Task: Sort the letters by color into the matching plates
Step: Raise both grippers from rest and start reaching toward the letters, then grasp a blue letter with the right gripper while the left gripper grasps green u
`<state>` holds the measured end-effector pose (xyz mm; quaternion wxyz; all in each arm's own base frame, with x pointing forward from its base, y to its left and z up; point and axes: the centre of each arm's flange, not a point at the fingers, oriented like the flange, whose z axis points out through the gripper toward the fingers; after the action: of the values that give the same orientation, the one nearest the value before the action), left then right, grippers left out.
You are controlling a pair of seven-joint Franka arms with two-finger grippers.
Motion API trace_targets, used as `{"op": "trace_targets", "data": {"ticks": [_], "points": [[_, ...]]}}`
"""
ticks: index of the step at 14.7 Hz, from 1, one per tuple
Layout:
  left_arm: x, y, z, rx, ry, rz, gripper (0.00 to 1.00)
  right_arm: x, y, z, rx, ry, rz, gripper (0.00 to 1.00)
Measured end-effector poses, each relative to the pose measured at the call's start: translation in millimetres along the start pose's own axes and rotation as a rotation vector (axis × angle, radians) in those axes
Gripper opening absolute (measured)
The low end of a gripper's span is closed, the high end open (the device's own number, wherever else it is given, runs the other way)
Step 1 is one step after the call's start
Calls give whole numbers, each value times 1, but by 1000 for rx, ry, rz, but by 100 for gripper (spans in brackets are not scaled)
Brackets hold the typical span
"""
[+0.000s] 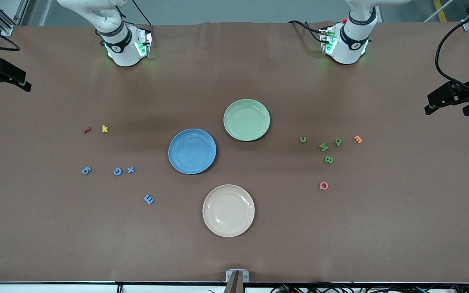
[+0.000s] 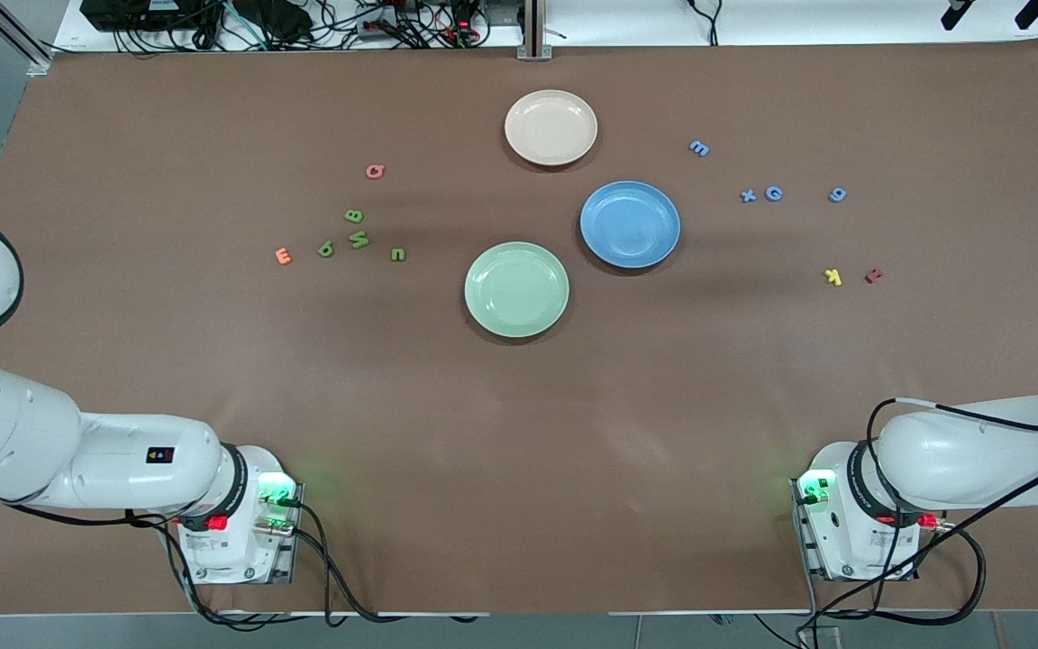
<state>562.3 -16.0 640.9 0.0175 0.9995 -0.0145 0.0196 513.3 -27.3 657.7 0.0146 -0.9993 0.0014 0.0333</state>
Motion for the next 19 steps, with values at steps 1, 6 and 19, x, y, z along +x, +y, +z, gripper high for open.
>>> {"op": "trace_targets", "data": {"ticks": [1, 6, 19], "points": [[0, 0, 0, 0, 0, 1, 100, 0, 0, 0, 0, 0, 0, 100], [0, 1, 0, 0, 0, 1, 100, 0, 1, 0, 0, 0, 2, 100], [12, 88, 84, -62, -179, -49, 100, 43, 36, 51, -23, -36, 60, 100]]}}
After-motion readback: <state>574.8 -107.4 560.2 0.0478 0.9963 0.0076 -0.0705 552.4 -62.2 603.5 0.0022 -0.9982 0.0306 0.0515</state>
